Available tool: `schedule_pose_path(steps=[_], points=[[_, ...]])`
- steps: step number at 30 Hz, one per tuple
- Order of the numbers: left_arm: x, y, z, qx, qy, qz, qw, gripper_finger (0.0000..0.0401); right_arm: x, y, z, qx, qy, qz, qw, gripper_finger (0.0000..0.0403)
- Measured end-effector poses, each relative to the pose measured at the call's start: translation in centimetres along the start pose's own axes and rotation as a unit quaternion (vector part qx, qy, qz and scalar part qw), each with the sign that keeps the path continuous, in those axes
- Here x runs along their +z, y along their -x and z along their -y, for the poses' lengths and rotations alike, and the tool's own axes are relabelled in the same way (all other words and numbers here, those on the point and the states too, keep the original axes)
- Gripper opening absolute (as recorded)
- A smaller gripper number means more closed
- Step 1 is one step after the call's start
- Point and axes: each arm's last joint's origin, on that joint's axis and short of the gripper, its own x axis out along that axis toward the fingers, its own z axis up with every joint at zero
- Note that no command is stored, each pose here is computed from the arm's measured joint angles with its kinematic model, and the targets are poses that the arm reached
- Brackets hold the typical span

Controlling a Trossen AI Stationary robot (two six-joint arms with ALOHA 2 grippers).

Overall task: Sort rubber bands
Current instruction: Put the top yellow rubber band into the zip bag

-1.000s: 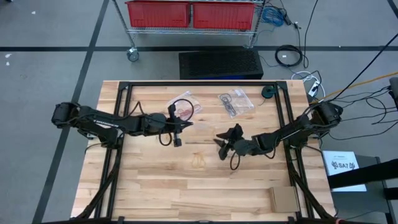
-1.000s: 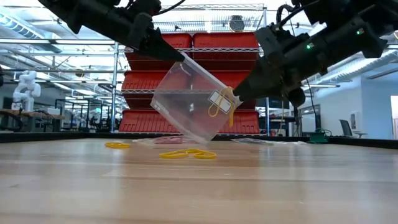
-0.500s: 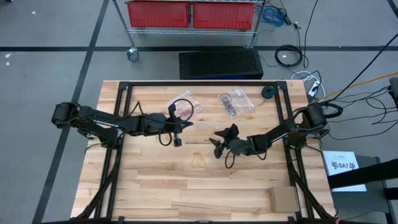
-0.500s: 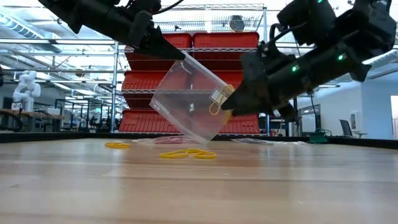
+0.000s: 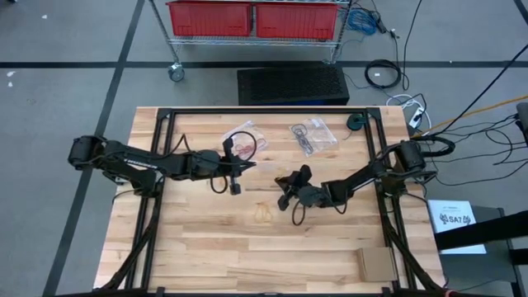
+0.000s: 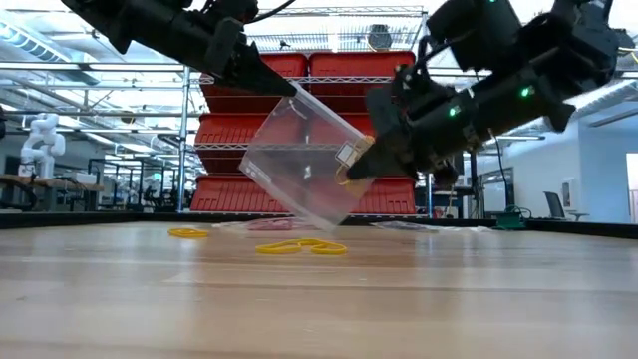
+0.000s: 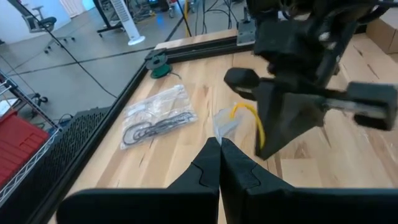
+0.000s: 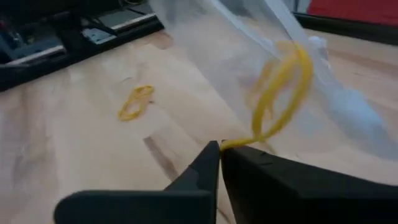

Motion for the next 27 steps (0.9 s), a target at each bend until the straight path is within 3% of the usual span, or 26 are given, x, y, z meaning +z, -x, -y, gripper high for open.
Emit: schedule_pose_path(steps=[9,17,27], points=[[-0.1,0.0,0.0,-0.002,-0.001,-0.004,1.000,0.0001,2.9,0.8,-3.5,0.037,0.037,0.014,0.999,0.0001],[-0.1,0.0,0.2,-0.029,-0.002,-0.003,1.000,0.0001,8.1,1.1,-6.5,0.010,0.119,-0.026,0.992,0.0001],[-0.1,0.0,0.5,-0.067,-0.002,0.003,0.998,0.0001,13.5,2.3,-8.3,-0.047,0.233,-0.084,0.968,0.0000]])
